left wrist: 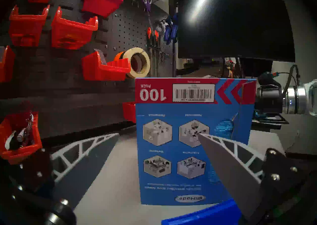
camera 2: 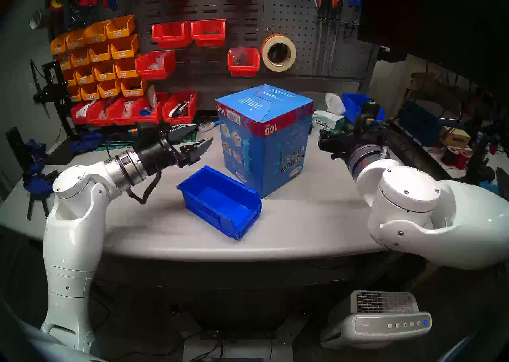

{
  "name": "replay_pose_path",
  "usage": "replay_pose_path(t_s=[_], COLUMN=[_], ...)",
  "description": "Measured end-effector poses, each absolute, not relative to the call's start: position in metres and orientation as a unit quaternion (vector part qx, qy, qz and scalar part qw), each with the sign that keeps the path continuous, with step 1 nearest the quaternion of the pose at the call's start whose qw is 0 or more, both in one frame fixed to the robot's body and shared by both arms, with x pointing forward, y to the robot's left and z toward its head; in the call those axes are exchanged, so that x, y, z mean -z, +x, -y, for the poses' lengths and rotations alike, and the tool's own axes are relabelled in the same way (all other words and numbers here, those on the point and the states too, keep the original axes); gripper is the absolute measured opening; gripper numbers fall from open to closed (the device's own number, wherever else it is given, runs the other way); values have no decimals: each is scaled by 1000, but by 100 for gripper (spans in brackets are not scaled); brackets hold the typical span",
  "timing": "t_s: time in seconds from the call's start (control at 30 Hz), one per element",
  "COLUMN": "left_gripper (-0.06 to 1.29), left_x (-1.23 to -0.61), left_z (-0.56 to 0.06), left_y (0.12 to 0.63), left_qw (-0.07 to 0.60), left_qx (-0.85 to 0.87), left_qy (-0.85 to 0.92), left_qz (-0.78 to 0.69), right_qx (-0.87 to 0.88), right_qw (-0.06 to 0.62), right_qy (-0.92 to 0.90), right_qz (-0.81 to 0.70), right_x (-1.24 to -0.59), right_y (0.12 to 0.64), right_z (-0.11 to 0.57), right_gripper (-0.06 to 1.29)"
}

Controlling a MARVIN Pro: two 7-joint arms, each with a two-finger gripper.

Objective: Take out a shop towel

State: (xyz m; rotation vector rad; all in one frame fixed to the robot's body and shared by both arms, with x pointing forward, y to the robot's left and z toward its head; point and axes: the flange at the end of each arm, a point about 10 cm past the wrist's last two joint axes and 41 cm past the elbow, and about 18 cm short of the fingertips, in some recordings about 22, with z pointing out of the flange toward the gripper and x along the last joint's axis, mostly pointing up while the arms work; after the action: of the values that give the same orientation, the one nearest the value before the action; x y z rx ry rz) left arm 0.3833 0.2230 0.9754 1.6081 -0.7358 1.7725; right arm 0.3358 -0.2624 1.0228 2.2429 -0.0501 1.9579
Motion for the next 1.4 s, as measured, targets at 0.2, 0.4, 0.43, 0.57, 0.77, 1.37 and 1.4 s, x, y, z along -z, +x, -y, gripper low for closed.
replay_pose_path(t_s=[0.2,0.4,0.43,0.57,0.77,1.37,1.4], left_gripper=[126,126,126,126,126,126,126], left_x=[-972,-968,-968,-968,-970,-975,-975], left_z=[-206,-185,-183,-174,-167,-178,-179], left_y=[381,377,376,374,373,376,376], left_qw=[335,360,362,372,377,352,351], left_qx=[-658,-641,-639,-633,-631,-648,-649], left_qy=[610,609,609,608,606,613,613], left_qz=[288,299,300,303,305,284,283], right_qx=[-652,-648,-648,-646,-643,-629,-628], right_qw=[102,120,122,129,133,116,116], right_qy=[751,752,752,752,754,768,768], right_qz=[24,26,26,24,16,-43,-46], right_x=[-1021,-1020,-1020,-1021,-1022,-1034,-1034], right_y=[348,361,363,371,382,410,411], right_z=[278,295,297,307,319,347,348], right_gripper=[125,125,125,125,125,125,125])
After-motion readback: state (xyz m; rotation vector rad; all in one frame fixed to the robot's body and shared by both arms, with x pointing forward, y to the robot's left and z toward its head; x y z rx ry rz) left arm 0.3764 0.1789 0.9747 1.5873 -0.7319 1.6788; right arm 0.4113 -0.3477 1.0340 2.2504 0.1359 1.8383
